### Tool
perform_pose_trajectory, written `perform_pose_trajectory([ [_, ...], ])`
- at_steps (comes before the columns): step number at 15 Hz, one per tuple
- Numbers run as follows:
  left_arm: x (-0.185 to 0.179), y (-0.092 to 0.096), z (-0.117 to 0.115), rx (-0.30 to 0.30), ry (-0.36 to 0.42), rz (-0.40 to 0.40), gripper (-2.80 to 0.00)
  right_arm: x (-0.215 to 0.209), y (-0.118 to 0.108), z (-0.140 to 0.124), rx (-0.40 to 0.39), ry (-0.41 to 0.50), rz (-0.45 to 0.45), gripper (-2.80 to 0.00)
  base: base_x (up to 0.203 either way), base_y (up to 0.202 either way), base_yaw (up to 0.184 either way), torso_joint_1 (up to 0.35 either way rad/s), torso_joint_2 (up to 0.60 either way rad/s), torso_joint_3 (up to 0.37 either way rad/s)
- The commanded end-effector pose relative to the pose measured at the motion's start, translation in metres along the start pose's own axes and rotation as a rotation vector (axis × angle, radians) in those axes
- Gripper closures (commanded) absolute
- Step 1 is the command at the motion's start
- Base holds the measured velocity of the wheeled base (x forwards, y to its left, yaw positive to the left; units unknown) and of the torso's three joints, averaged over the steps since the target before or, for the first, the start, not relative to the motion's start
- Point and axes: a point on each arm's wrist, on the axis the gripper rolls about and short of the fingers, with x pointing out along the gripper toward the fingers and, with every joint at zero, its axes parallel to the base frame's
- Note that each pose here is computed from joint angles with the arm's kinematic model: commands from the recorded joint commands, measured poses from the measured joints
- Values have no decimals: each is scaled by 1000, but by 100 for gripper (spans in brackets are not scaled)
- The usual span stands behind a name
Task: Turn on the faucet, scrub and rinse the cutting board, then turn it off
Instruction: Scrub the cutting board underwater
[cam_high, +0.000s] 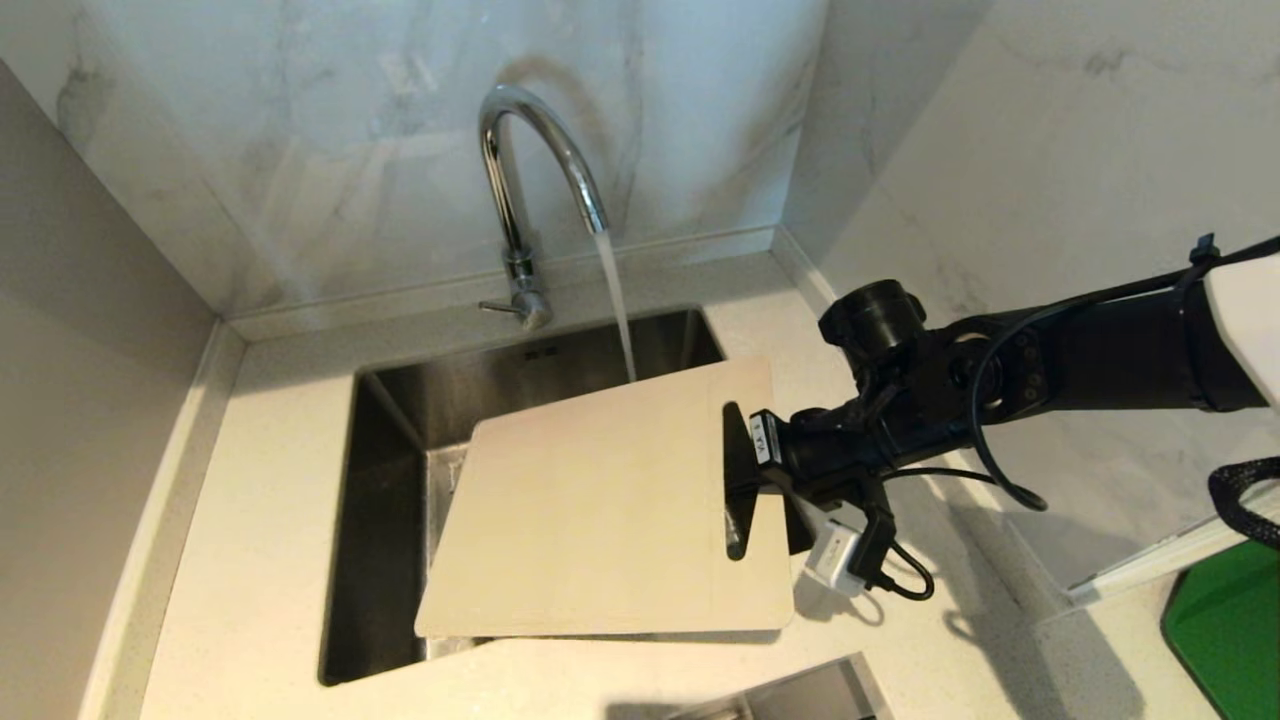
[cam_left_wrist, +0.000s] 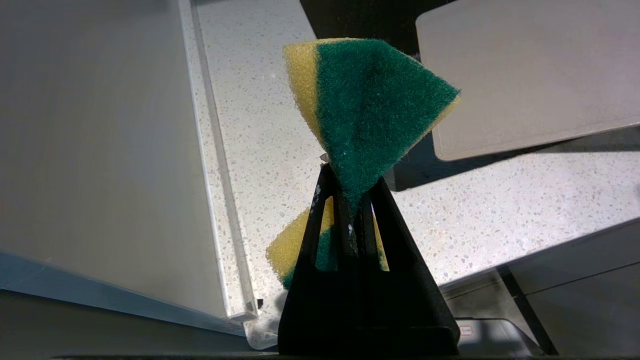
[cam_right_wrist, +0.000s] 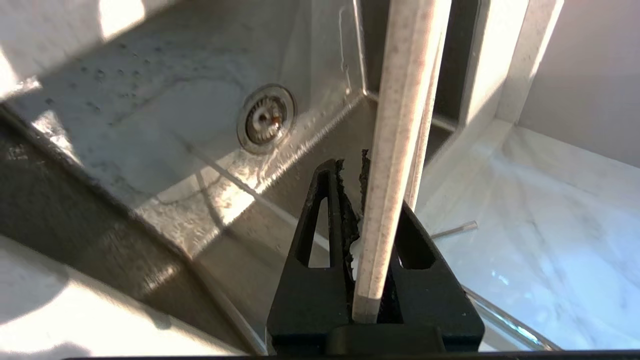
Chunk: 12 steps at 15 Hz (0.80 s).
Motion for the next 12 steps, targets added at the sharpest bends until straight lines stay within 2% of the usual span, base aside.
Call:
perform_pose_trajectory([
  [1, 0, 0, 0, 0, -1, -1, 0, 7, 6, 3, 13, -47, -18, 0, 0, 0, 0, 0, 0, 0],
  [3, 0, 0, 0, 0, -1, 2, 0, 14, 12, 8, 57, -113, -41, 0, 0, 0, 0, 0, 0, 0],
  [6, 0, 0, 0, 0, -1, -1, 0, 12, 14, 13, 98, -155, -27, 0, 0, 0, 0, 0, 0, 0],
  [12, 0, 0, 0, 0, -1, 0, 0, 9, 8, 6, 77, -136, -52, 0, 0, 0, 0, 0, 0, 0],
])
